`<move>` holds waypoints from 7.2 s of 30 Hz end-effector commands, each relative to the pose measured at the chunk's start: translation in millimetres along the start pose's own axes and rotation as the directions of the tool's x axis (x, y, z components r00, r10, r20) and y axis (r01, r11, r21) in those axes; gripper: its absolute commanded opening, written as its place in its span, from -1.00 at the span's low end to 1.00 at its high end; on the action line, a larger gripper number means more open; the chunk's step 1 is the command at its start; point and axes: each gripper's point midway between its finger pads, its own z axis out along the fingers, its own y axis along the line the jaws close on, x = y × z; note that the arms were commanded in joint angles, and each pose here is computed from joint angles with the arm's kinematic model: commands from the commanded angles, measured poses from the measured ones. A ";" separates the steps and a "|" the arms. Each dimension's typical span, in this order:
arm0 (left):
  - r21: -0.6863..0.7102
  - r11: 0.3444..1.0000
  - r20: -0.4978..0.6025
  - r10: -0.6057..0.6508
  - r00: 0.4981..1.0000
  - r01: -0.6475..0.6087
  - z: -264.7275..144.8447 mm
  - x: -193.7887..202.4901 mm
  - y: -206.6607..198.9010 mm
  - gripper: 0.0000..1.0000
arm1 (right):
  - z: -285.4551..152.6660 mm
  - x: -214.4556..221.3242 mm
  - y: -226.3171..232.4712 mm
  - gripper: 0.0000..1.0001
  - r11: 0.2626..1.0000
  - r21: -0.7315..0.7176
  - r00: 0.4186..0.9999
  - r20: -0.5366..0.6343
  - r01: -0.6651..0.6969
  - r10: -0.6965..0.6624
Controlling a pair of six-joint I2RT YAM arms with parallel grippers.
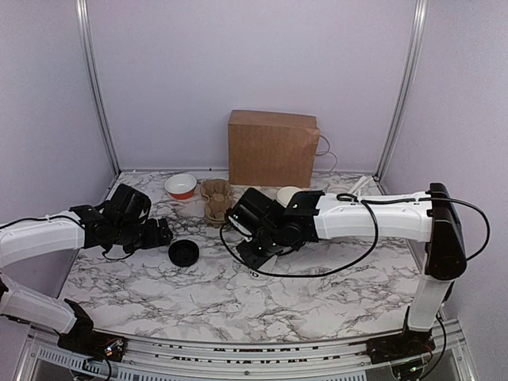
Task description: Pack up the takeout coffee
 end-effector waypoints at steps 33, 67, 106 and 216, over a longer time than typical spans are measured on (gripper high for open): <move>-0.013 0.999 -0.078 0.041 0.996 -0.042 29.1 11.5 -3.1 0.14 | -120.1 -67.3 -28.5 0.21 0.965 -0.183 0.868 0.427 -0.191 0.253; -0.192 0.965 -0.142 0.155 0.978 -0.181 75.1 16.4 -2.9 -0.49 | -147.4 -43.1 -90.0 0.29 0.941 -0.156 0.788 0.516 -0.299 0.336; -0.107 0.975 -0.104 0.182 0.978 -0.193 41.1 0.7 -21.8 -1.00 | -138.8 -65.4 -54.3 0.37 0.921 -0.317 0.806 0.471 -0.225 0.359; 0.733 0.667 0.015 -0.207 0.978 0.130 -125.2 -87.2 -163.1 0.15 | -90.5 -158.3 -86.3 -1.00 0.984 -0.028 0.755 0.637 -0.178 0.155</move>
